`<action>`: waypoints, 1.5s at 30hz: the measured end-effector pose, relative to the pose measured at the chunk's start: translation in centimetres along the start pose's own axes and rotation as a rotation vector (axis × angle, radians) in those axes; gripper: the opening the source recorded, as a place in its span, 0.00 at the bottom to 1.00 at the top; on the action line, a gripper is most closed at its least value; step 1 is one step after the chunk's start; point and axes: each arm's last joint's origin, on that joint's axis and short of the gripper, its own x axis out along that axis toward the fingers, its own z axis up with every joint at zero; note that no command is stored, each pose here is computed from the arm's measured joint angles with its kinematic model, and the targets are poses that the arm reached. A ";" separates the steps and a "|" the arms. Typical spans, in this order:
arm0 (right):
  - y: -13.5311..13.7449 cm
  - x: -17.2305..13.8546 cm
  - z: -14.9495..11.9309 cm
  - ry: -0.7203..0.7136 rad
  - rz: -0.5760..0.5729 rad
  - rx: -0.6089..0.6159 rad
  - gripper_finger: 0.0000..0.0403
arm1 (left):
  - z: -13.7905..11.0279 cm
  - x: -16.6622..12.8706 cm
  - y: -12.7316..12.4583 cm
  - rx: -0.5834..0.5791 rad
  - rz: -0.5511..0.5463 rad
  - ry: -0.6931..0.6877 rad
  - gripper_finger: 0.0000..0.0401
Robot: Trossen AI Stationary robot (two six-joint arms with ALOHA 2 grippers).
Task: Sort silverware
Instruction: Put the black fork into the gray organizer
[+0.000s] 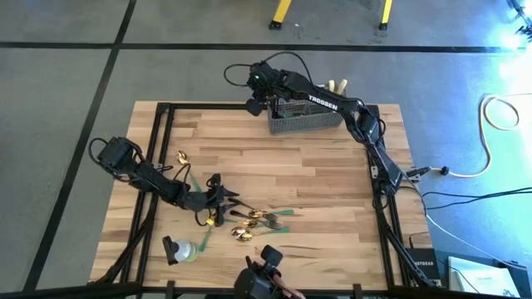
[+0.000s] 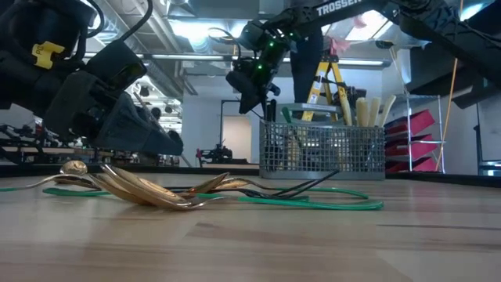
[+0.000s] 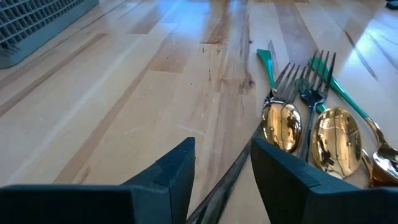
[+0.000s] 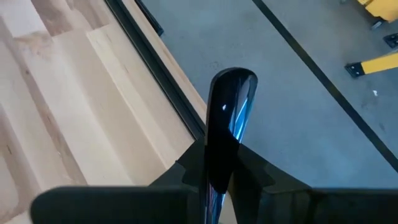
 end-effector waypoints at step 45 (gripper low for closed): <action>3.1 -2.1 -6.8 -0.465 0.158 0.104 0.07 | -0.1 -0.2 -0.2 0.001 -0.008 -0.001 0.35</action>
